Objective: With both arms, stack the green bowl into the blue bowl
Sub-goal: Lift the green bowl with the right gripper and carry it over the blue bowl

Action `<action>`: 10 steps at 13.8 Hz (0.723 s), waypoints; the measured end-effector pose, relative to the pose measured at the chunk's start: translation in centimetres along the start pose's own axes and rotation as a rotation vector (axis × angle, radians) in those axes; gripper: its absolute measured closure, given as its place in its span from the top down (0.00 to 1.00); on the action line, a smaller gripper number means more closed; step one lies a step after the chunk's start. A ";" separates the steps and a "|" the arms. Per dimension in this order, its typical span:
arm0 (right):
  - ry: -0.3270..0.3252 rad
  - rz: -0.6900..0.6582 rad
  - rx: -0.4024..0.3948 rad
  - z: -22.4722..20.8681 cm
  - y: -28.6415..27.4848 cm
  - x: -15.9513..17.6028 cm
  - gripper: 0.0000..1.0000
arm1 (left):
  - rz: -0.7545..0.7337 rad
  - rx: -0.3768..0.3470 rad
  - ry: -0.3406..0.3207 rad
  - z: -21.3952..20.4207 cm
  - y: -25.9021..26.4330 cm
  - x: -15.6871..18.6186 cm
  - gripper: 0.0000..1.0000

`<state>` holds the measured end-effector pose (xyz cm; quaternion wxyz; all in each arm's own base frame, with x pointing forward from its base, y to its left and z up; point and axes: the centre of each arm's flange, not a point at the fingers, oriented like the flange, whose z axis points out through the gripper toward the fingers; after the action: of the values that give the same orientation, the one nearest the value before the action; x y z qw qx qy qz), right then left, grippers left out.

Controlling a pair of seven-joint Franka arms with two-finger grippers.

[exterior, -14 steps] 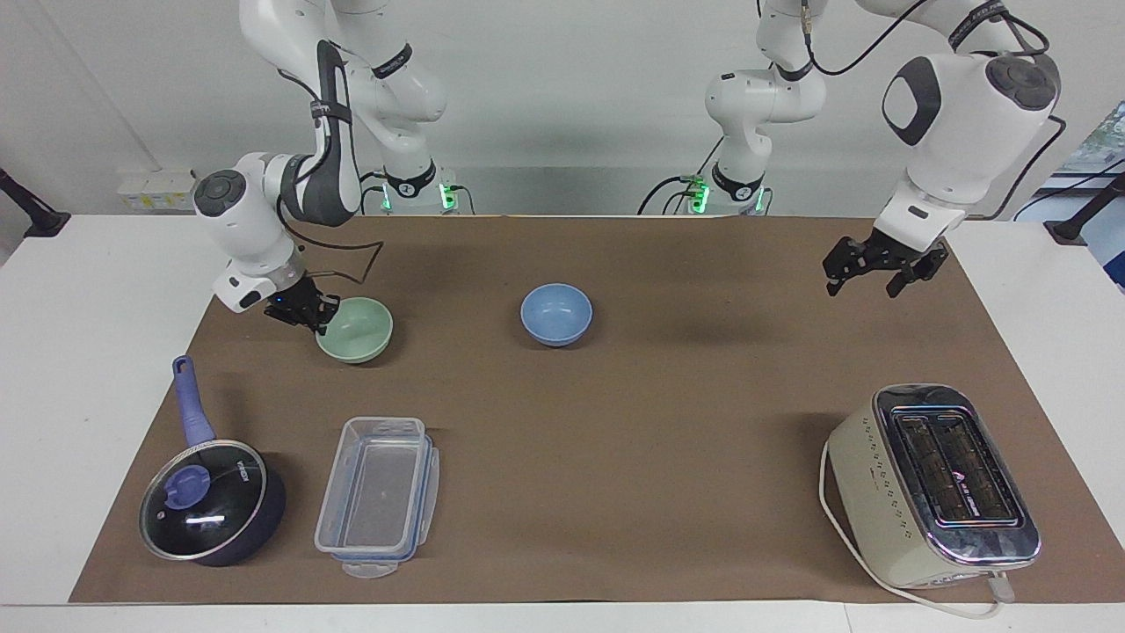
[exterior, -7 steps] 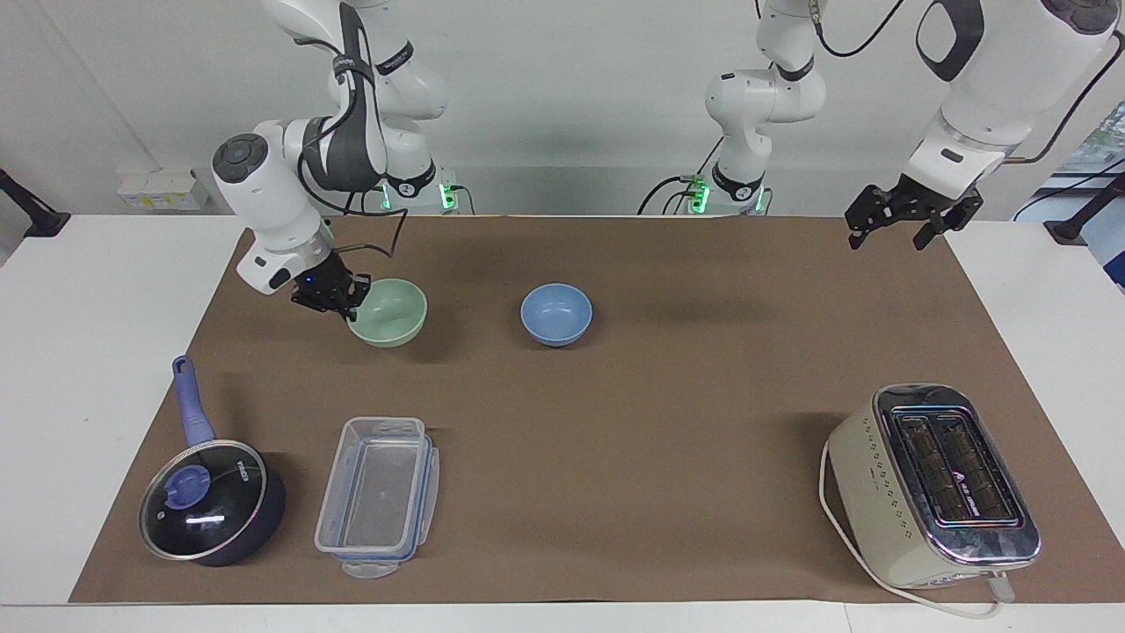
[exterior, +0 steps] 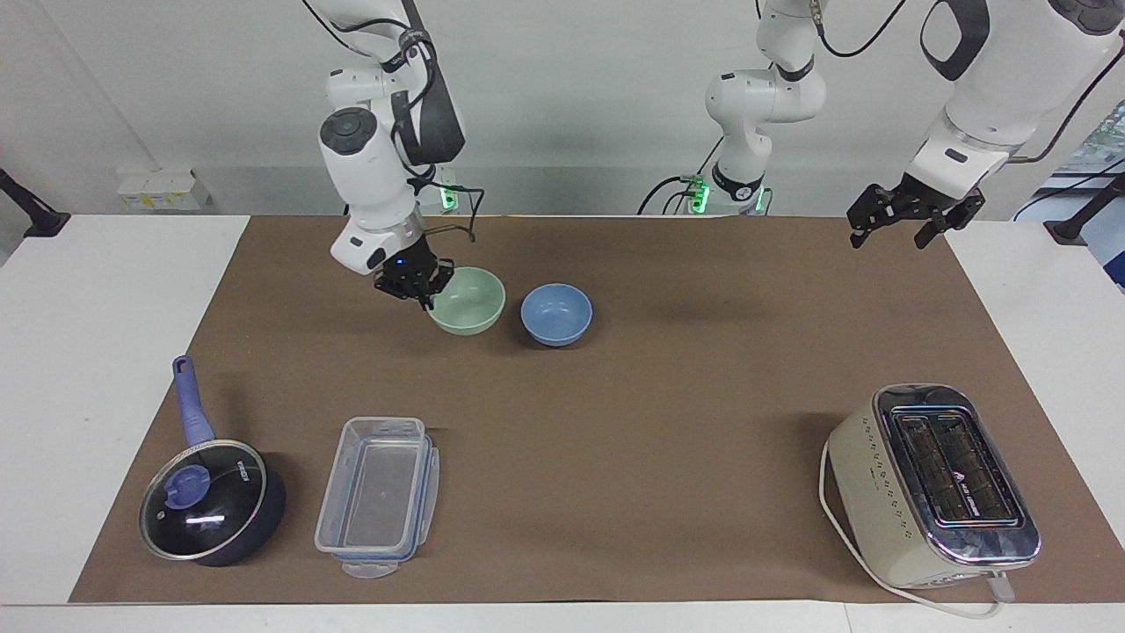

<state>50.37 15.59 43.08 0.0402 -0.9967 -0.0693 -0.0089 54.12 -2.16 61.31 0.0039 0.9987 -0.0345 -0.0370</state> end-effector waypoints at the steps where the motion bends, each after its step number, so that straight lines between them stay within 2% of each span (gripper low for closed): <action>1: 0.006 0.003 0.003 0.1 -1.9 -0.1 0.04 | -0.005 -0.001 0.003 -0.2 -0.2 0.0 1.00; 6: 0.018 0.023 0.017 3.5 -8.7 -0.3 0.04 | -0.018 -0.003 0.006 -0.3 -1.0 0.0 1.00; 10: -0.018 0.057 0.052 5.0 -9.9 -0.5 0.04 | -0.017 -0.004 0.006 -0.3 -0.9 0.0 1.00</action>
<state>48.60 25.68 38.82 0.0657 -0.9970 -0.0414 0.0030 54.17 -1.27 61.64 0.0057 0.9991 -0.0260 -0.0341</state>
